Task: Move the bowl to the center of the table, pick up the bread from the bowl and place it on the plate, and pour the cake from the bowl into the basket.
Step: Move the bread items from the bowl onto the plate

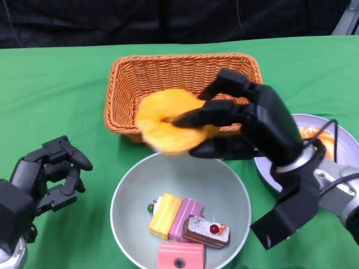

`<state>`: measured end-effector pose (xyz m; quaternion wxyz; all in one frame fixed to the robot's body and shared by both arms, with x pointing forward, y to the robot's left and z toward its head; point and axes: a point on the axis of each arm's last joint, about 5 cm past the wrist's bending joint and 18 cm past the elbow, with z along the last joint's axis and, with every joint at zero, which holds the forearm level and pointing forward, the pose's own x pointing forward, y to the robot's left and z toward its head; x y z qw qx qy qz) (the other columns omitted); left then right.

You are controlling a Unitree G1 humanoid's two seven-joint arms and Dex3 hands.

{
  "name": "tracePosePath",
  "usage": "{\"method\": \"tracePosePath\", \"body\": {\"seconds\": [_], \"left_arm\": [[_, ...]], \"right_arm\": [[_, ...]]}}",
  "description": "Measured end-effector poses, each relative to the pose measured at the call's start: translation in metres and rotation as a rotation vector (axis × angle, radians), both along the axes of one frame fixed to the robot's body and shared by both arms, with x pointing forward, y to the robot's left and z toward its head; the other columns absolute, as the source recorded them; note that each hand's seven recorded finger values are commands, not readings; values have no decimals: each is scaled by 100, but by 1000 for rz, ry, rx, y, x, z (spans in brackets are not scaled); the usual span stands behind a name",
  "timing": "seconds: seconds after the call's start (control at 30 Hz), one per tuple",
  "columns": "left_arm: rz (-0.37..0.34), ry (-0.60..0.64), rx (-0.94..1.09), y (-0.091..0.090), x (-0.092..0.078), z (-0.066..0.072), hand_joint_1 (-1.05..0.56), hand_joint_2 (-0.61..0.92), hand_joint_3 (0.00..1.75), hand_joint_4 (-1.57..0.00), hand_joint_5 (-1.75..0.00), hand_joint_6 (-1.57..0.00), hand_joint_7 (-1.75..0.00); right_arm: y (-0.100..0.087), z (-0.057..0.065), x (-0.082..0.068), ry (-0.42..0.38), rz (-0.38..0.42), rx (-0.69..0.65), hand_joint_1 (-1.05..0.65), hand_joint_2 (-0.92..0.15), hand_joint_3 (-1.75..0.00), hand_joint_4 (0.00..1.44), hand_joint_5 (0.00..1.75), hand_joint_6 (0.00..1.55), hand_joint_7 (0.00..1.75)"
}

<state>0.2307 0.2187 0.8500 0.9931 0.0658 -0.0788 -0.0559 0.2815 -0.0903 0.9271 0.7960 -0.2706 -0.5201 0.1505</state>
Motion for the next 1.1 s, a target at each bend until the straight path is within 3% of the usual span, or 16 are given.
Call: {"method": "tracePosePath", "body": {"seconds": [0.2, 0.6, 1.1], "left_arm": [[8, 13, 0, 2, 0, -2, -3, 65, 100, -68, -175, -71, -142], [14, 10, -5, 3, 3, 1, 0, 67, 97, -68, -175, -69, -143], [28, 34, -6, 8, 5, -1, 2, 67, 98, -69, -175, -70, -144]], "right_arm": [[-22, -8, -1, 20, -119, 15, -23, -92, -2, 81, 112, 89, 82], [-80, -32, -14, 114, -361, 28, -15, -89, 0, 82, 113, 90, 80], [-121, -52, -27, 227, -613, 56, -8, -88, 0, 82, 123, 96, 70]]}}
